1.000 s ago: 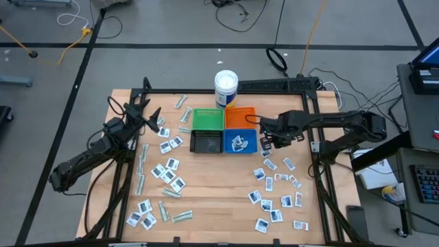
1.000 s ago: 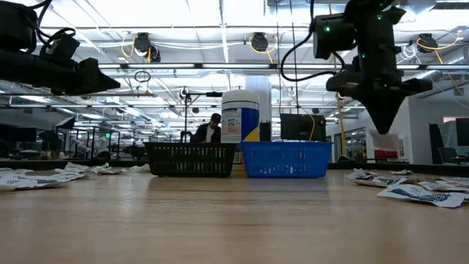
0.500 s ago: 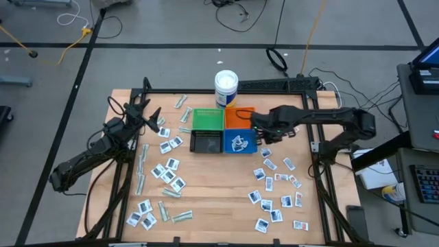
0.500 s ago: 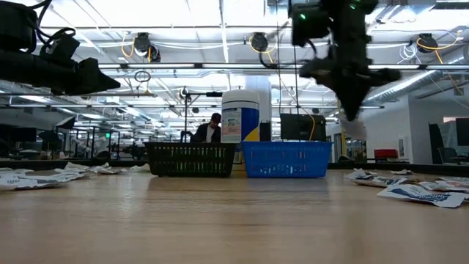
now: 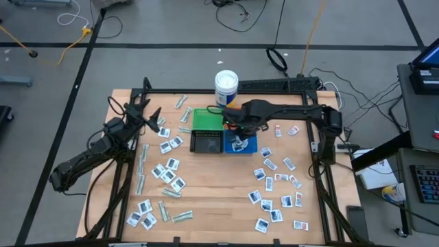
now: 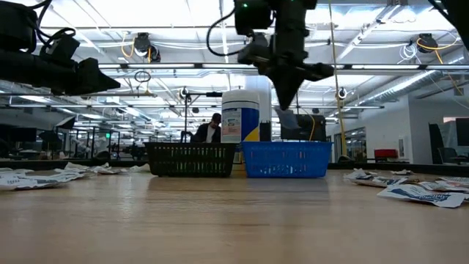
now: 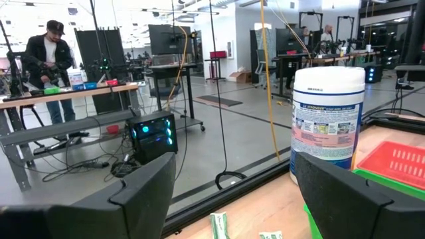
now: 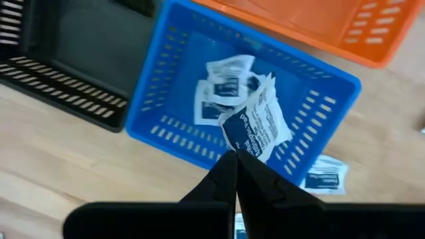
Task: Pick & Place First Aid Supplies
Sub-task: Put the blue alcohol pad into the blue basket
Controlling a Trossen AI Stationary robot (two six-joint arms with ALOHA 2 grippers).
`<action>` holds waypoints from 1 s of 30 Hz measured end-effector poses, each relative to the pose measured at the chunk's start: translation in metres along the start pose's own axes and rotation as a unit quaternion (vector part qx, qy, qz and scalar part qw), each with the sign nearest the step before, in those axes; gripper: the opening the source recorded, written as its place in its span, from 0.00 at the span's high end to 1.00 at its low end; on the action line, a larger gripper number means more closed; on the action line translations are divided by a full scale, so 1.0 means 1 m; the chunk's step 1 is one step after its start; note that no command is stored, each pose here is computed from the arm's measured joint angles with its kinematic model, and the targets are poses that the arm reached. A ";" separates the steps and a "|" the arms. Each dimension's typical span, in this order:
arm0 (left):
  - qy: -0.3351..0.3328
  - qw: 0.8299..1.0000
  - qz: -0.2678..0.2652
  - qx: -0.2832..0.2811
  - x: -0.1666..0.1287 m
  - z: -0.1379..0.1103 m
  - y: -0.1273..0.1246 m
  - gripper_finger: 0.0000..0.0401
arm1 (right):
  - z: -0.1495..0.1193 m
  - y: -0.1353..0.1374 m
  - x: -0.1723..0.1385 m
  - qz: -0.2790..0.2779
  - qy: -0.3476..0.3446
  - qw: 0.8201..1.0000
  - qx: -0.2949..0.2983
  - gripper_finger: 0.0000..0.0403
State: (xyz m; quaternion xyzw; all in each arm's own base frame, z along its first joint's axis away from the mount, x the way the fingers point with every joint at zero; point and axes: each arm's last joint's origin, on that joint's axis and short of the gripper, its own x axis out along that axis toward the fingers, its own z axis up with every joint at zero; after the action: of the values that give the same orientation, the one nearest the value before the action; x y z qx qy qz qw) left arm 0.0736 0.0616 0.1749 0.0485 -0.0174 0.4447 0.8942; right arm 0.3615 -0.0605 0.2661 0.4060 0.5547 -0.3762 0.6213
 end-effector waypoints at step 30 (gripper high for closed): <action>0.000 1.000 0.000 0.000 0.000 0.000 0.000 0.23 | 0.006 0.024 0.057 -0.054 0.006 0.998 -0.027 0.87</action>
State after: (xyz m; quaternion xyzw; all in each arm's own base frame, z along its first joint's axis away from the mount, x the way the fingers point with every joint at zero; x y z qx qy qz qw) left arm 0.0736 0.0616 0.1748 0.0486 -0.0171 0.4447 0.8942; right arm 0.3911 -0.0574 0.2116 0.3609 0.5894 -0.3917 0.6074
